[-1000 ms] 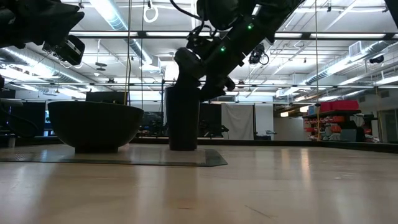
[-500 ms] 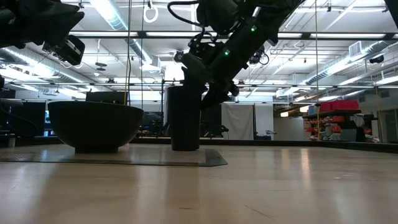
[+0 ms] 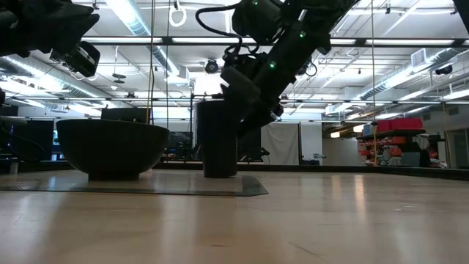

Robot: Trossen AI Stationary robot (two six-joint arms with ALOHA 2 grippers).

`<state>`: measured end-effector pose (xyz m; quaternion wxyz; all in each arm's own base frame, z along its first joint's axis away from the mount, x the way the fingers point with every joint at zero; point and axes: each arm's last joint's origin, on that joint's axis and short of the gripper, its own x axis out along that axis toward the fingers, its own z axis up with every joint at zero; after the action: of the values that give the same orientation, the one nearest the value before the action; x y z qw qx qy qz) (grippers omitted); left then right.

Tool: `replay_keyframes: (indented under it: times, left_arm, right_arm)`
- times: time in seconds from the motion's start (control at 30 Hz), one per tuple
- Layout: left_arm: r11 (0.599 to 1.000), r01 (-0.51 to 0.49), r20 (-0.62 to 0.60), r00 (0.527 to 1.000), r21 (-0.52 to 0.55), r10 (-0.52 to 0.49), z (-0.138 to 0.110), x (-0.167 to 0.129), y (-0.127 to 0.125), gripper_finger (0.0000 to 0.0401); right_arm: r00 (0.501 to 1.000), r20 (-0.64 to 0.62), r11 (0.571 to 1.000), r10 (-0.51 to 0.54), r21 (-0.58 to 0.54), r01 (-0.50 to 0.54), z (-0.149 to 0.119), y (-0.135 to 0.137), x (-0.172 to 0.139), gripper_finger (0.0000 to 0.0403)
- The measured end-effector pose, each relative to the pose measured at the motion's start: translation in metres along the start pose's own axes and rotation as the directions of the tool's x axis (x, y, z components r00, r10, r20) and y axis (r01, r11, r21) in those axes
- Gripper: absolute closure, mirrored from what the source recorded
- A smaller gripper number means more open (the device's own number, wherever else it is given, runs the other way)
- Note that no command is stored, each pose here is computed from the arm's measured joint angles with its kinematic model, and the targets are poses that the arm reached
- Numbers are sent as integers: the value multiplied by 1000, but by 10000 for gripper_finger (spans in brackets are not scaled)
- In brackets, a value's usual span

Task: Pick & Place Utensil
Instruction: Put the black cup on the top right side of the transparent table mat

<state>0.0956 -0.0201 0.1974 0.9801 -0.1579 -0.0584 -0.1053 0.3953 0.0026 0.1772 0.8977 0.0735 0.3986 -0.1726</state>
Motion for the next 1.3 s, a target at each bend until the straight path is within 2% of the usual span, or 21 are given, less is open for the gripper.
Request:
replay_keyframes:
  times: [0.3, 0.57, 0.67, 0.93, 1.3]
  left_arm:
    - [1000, 0, 0, 1000, 1, 0, 0, 0, 0, 355]
    - [1000, 0, 0, 1000, 1, 0, 0, 0, 0, 355]
    - [1000, 0, 0, 1000, 1, 0, 0, 0, 0, 355]
    - [1000, 0, 0, 1000, 0, 0, 0, 0, 0, 355]
    - [1000, 0, 0, 1000, -1, 0, 0, 0, 0, 355]
  right_arm:
    - [1000, -15, 1000, -21, 8, 21, -2, -6, 2, 3]
    - [996, -70, 999, -47, 0, 47, -27, -16, 12, 3]
    - [998, -39, 999, -46, -17, 45, -31, -16, 14, 3]
    - [976, 34, 970, -214, -111, 216, -36, -23, 16, 3]
    - [980, 82, 975, -182, -118, 191, -31, -21, 17, 3]
